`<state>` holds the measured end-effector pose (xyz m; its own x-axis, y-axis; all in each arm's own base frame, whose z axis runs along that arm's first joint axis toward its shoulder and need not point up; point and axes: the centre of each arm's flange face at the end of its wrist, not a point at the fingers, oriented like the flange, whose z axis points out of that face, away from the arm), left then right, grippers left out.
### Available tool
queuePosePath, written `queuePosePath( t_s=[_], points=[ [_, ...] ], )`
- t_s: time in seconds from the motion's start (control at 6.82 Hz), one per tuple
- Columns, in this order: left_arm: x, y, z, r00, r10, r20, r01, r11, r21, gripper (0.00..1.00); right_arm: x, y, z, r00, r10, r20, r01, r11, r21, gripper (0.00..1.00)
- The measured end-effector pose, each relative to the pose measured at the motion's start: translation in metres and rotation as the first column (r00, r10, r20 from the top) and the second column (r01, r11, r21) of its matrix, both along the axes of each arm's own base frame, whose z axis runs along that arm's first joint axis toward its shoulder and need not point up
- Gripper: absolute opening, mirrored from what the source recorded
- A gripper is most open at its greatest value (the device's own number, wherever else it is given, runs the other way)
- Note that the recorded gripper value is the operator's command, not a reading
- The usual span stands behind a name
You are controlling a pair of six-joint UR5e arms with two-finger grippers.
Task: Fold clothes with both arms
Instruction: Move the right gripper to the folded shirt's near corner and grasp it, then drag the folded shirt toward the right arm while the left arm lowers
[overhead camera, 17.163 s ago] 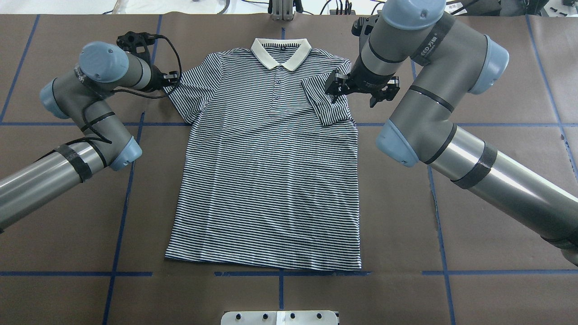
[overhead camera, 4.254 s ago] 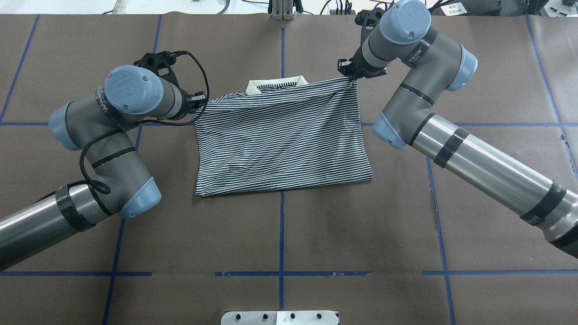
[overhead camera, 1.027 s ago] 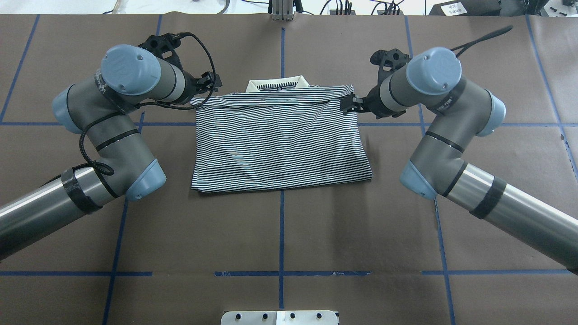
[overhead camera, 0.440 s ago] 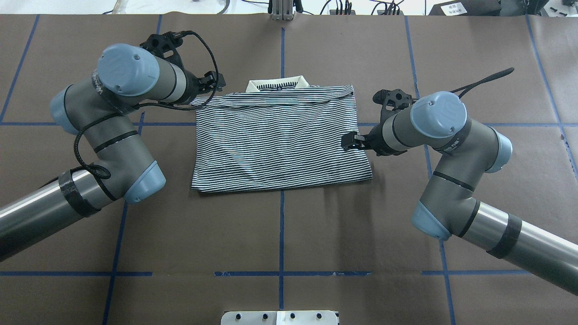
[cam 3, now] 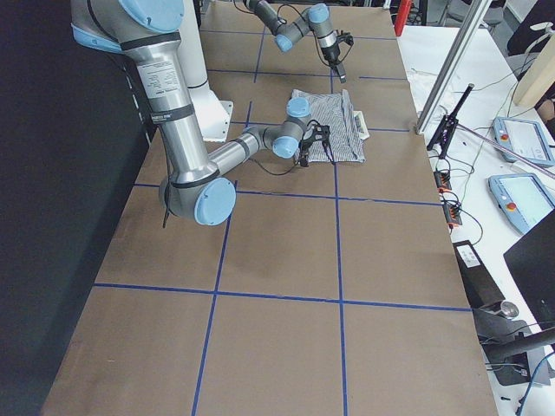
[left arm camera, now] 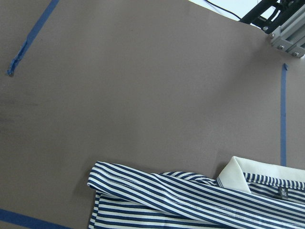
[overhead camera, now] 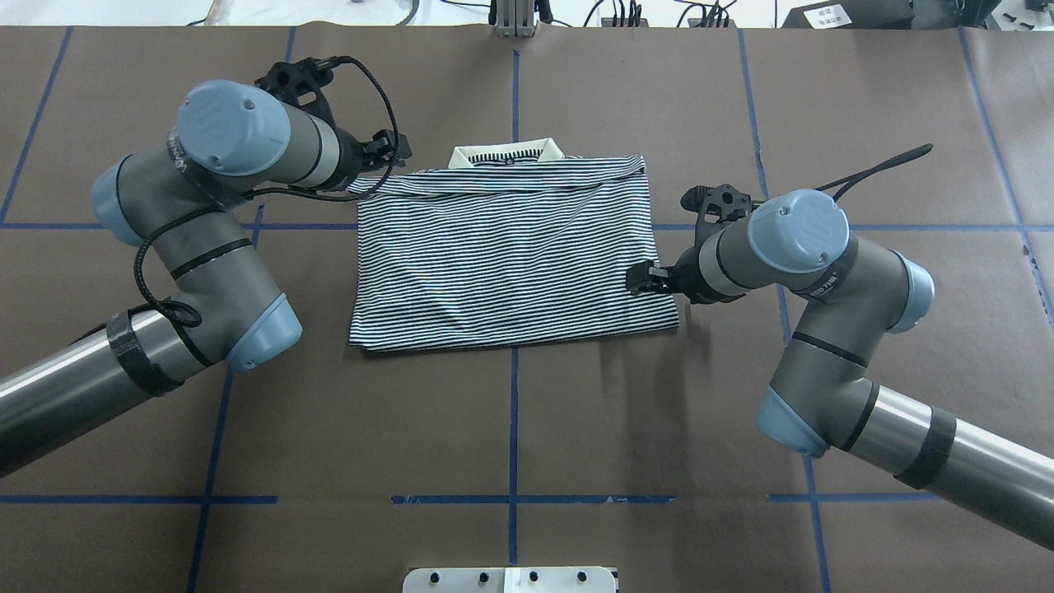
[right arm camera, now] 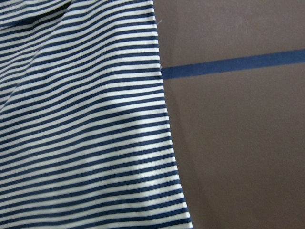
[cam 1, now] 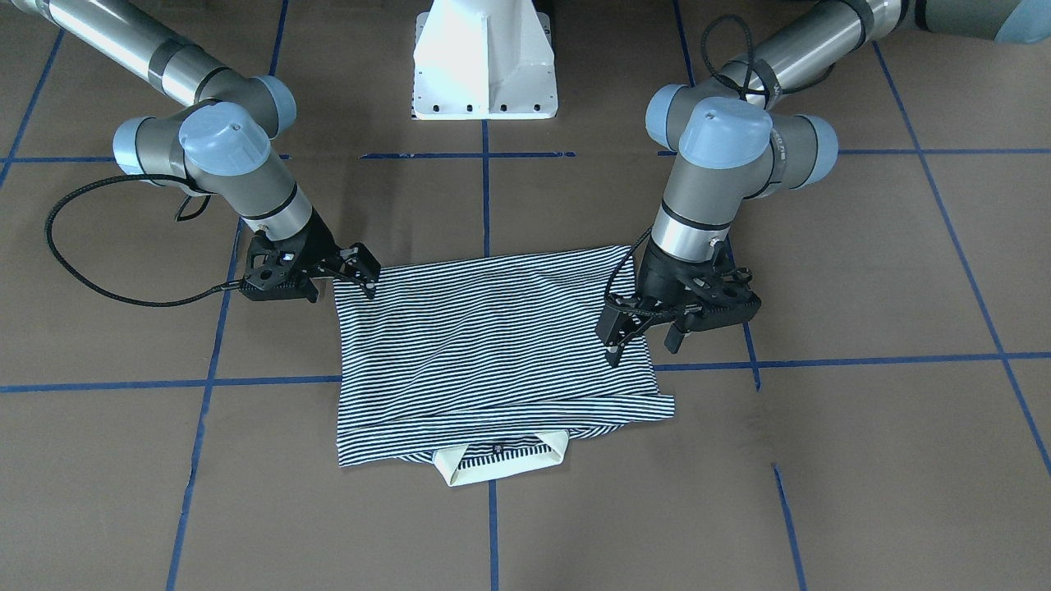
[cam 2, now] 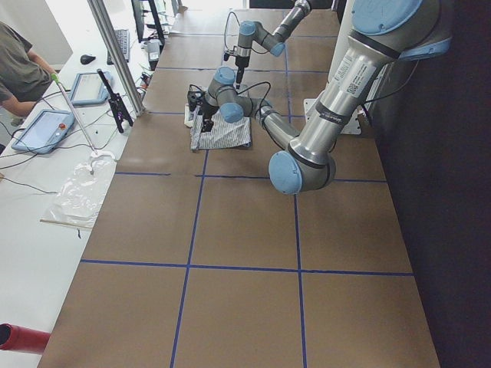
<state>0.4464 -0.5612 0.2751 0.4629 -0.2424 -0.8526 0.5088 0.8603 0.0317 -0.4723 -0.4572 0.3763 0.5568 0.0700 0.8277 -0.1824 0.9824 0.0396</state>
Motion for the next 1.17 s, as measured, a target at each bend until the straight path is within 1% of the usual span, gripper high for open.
queuePosePath(
  t_s=[0.15, 0.29, 0.88, 1.17],
  points=[
    [0.000, 0.000, 0.001, 1.000, 0.000, 0.001, 0.000, 1.000, 0.000, 1.00, -0.001, 0.002, 0.000, 1.000, -0.006, 0.001, 0.006, 1.000, -0.002, 0.07],
    [0.000, 0.000, 0.001, 1.000, 0.001, 0.002, -0.001, 1.000, 0.001, 1.00, -0.002, 0.004, 0.000, 1.000, -0.013, 0.003, 0.013, 1.000, -0.004, 0.00],
    [0.000, 0.000, 0.002, 1.000, 0.002, 0.002, -0.002, 1.000, 0.001, 1.00, 0.002, 0.014, -0.002, 1.000, -0.025, 0.012, 0.025, 1.000, 0.000, 0.00],
    [-0.001, 0.001, -0.002, 1.000, 0.001, -0.002, -0.001, 1.000, 0.004, 1.00, 0.023, 0.036, 0.007, 0.999, -0.037, 0.015, 0.037, 0.999, 0.001, 0.00]
  ],
)
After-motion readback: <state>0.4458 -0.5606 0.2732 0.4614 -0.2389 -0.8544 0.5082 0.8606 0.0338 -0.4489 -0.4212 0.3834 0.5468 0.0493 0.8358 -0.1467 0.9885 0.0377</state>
